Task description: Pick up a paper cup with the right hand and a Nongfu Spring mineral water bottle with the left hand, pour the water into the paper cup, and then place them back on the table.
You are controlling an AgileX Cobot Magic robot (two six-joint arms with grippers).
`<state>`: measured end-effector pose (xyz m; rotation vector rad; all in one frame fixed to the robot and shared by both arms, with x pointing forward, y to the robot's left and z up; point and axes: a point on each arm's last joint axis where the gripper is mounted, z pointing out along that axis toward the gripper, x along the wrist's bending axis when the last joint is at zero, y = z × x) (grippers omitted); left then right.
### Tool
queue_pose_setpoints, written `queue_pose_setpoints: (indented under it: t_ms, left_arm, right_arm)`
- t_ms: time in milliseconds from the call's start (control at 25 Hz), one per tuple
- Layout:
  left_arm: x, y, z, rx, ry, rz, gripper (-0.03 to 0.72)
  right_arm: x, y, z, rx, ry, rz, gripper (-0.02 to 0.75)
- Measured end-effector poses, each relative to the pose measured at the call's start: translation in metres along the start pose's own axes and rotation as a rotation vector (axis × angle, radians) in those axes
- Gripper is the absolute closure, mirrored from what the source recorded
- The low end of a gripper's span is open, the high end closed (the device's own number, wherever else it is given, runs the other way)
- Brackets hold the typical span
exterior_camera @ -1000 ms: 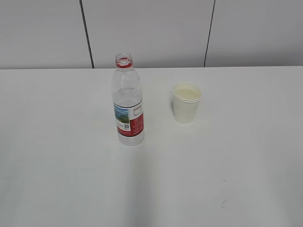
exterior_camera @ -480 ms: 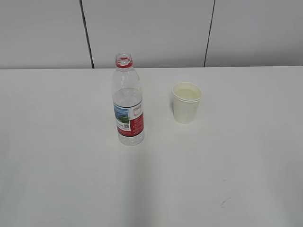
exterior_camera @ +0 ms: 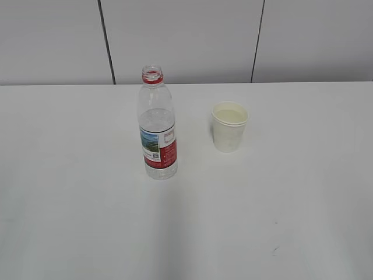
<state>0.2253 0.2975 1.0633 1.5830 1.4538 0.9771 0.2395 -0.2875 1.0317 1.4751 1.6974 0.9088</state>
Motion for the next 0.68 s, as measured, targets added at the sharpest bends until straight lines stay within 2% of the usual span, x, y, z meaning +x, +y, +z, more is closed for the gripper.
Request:
queue_pose_setpoints:
  t_ms: [680]
  left_arm:
    - [0.0000,0.0000,0.0000,0.000,0.000,0.000,0.208]
  right_arm:
    - [0.0000,0.0000,0.0000,0.000,0.000,0.000,0.156]
